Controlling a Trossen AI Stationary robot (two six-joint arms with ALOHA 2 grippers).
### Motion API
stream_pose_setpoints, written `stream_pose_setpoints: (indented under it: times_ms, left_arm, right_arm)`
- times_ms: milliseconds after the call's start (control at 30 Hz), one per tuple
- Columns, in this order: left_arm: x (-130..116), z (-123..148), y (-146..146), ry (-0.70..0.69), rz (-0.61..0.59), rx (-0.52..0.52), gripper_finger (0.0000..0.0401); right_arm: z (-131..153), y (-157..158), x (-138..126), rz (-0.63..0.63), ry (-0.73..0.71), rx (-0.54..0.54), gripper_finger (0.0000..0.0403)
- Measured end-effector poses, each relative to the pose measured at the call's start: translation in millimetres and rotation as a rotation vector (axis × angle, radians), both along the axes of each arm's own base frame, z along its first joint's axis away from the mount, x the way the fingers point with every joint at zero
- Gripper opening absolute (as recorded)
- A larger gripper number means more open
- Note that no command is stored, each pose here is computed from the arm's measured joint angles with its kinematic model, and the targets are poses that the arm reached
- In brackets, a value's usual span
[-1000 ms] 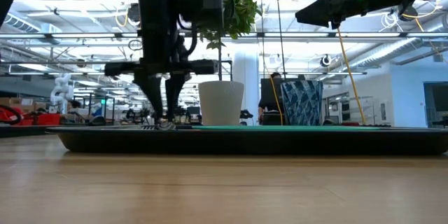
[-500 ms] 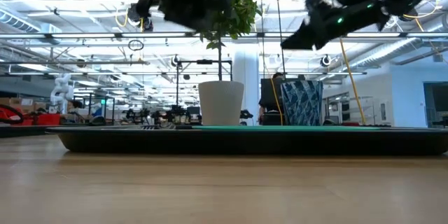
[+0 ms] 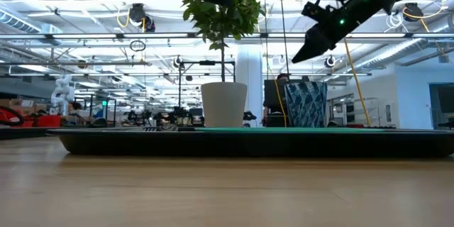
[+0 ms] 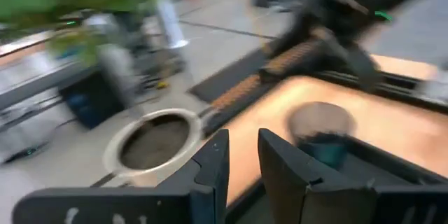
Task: Pick and place plate/cup/fork/spoon on tray
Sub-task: Adjust the blue plate on the black tray
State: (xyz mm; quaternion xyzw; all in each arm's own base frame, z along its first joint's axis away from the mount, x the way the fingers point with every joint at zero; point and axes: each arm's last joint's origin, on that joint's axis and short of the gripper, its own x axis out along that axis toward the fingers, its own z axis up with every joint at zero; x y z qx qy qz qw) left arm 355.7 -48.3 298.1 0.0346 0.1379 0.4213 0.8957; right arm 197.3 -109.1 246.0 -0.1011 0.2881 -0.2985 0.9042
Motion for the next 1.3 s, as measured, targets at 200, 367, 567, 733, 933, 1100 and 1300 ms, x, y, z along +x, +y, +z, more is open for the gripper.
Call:
stream_pose_setpoints:
  times_ms: [200, 367, 567, 733, 933, 1100, 1300]
  left_arm:
    - [7, -9, 19, -0.243, -0.505, 0.039, 0.0081]
    - [1, -24, 47, -0.382, -0.795, -0.010, 0.0081]
    - [-1, -26, 62, -0.391, -0.978, -0.062, 0.0081]
    - [-3, -18, 59, -0.442, -1.126, 0.027, 0.0081]
    - [0, -25, 55, -0.360, -0.914, 0.042, 0.0081]
    - [-1, -28, 50, -0.334, -0.755, 0.051, 0.0081]
    - [-9, -36, 38, -0.371, -0.787, 0.138, 0.0081]
  right_arm:
    - [5, 14, -2, 0.015, -0.051, 0.053, 0.0169]
    - [8, 31, 6, 0.021, -0.096, 0.052, 0.0169]
    - [9, 51, 13, 0.022, -0.168, 0.109, 0.0169]
    - [20, 64, 10, -0.054, -0.079, 0.151, 0.0169]
    - [28, 78, 3, -0.075, -0.013, 0.340, 0.0169]
    - [7, 89, -1, -0.129, 0.124, 0.575, 0.0169]
    - [-14, 104, 3, -0.202, 0.261, 0.799, 0.0169]
